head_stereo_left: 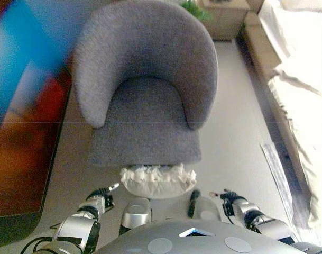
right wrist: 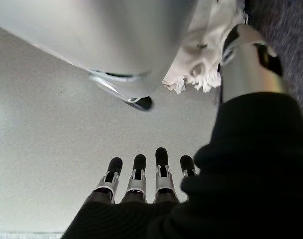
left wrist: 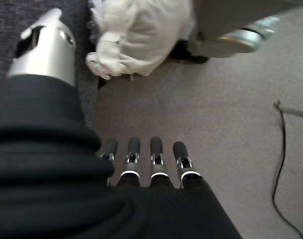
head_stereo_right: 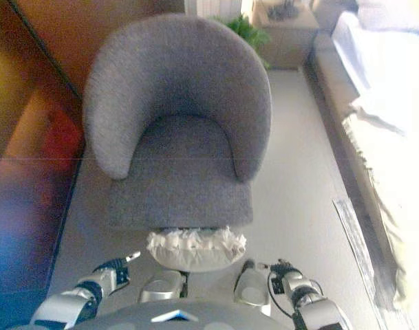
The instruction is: Pick up the cushion and take it to the sofa
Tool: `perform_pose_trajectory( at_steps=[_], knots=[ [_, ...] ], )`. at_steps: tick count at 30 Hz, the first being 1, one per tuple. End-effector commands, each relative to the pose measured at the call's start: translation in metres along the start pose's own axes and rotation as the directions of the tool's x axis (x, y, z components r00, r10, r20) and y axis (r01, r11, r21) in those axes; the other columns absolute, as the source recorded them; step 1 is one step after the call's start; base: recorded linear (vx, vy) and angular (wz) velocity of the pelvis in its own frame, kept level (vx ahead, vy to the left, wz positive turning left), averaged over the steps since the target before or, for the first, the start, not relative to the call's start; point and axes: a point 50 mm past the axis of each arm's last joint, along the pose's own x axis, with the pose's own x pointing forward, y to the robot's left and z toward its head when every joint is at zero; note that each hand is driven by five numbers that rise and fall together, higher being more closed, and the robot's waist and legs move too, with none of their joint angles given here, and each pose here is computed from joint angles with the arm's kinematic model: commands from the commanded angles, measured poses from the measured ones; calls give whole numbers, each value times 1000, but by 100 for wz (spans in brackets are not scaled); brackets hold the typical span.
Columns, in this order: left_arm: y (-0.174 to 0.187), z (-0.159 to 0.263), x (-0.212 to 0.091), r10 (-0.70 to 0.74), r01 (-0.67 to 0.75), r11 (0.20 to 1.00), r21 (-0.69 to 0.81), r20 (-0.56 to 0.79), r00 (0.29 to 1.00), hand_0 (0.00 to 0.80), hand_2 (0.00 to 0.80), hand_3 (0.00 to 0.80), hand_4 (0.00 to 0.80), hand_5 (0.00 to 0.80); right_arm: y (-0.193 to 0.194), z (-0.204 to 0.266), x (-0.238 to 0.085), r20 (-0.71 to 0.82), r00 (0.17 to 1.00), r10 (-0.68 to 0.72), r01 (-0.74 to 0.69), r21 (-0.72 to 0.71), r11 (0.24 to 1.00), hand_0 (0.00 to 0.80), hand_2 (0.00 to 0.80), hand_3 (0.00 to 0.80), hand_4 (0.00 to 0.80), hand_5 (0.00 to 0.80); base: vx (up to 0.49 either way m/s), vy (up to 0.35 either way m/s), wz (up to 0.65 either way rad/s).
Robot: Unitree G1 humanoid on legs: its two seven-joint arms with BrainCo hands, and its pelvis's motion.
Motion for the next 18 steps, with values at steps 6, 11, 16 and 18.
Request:
perform_pose_trajectory(
  at_steps=[6,11,16,18],
  knots=[
    [-5,-11,-1,-2,1,1000,29,41,999,0,0,0,0,0,-34,11,-1,84,983,-166,165,12,986,0,0,0,0,0,-106,-112,34],
    [-21,31,-7,-13,7,999,31,206,978,0,0,0,0,0,-59,40,-5,179,931,-317,309,75,948,0,0,0,0,0,-180,64,13],
    [-12,77,-13,59,-81,995,59,306,950,0,0,0,0,0,-91,70,-12,281,895,-346,341,67,938,0,0,0,0,0,-39,52,41],
    [-14,87,-15,75,-99,994,52,342,937,0,0,0,0,0,-82,81,-15,363,854,-371,386,34,922,0,0,0,0,0,-87,117,-14]
  ],
)
